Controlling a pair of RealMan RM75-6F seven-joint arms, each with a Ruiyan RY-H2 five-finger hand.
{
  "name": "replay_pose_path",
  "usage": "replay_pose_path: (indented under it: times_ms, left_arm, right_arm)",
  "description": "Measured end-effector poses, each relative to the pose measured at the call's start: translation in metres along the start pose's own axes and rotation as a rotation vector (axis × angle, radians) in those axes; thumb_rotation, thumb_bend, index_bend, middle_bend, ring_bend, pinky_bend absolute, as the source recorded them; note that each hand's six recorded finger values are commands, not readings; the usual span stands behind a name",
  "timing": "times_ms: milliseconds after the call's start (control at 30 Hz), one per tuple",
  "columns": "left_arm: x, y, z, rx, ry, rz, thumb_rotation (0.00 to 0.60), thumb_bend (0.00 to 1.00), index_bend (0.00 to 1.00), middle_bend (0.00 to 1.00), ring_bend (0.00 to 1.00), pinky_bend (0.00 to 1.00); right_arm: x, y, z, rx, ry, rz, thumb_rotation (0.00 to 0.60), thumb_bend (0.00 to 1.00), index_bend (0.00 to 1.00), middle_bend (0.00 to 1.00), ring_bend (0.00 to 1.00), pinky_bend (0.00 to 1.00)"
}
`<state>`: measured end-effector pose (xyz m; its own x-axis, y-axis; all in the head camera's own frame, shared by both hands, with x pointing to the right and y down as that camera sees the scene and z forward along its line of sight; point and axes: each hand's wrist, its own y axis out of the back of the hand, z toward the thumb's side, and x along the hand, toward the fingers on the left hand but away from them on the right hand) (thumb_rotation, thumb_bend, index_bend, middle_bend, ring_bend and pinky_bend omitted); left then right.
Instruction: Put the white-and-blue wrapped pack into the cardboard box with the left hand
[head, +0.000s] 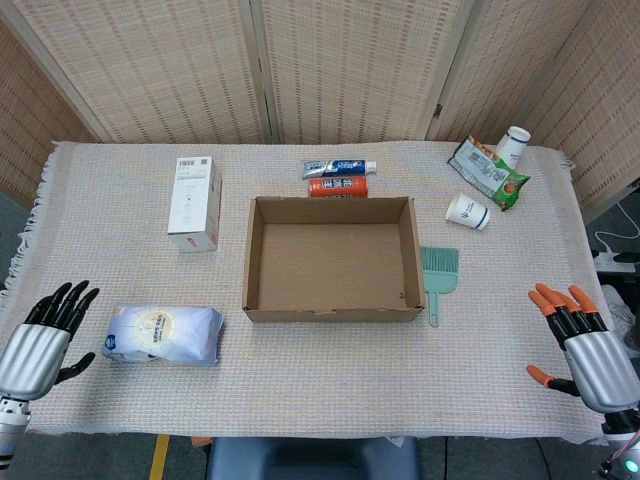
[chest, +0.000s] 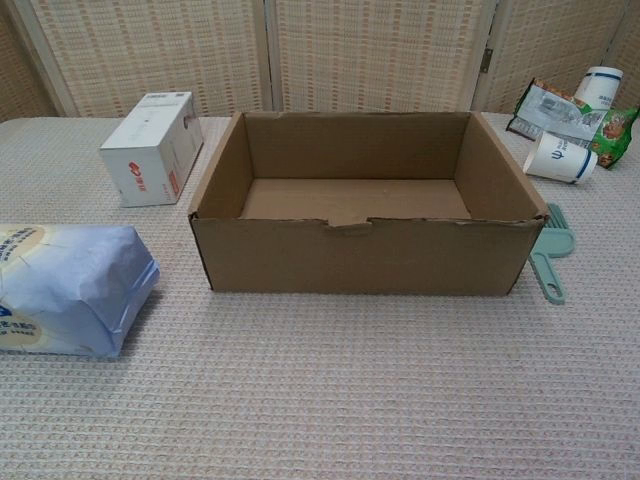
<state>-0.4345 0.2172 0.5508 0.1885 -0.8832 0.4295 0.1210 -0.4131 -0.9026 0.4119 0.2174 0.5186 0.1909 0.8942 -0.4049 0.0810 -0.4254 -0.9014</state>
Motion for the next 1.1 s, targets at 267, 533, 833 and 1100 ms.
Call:
replay_pose_path:
  times_ms: [267, 533, 833, 1100]
  left_arm:
    - [0.002, 0.0, 0.001, -0.007, -0.005, 0.001, 0.6, 0.18, 0.0, 0.0, 0.0, 0.18]
    - [0.001, 0.004, -0.001, 0.0, -0.003, -0.012, 0.6, 0.18, 0.0, 0.0, 0.0, 0.17]
    - [-0.012, -0.013, 0.001, 0.023, 0.005, -0.253, 0.6, 0.18, 0.0, 0.0, 0.0, 0.11]
    - [-0.011, -0.015, 0.013, 0.022, 0.016, -0.33, 0.6, 0.18, 0.0, 0.0, 0.0, 0.11]
  right_arm:
    - [0.0, -0.001, 0.0, 0.0, -0.002, 0.003, 0.6, 0.0, 0.05, 0.03, 0.0, 0.0]
    - [-0.002, -0.004, -0.001, 0.004, -0.005, 0.015, 0.6, 0.0, 0.05, 0.03, 0.0, 0.0]
    - [-0.002, -0.005, -0.001, 0.007, -0.006, 0.019, 0.6, 0.0, 0.05, 0.03, 0.0, 0.0]
    - [-0.001, -0.001, 0.0, 0.004, -0.001, 0.005, 0.6, 0.0, 0.05, 0.03, 0.0, 0.0]
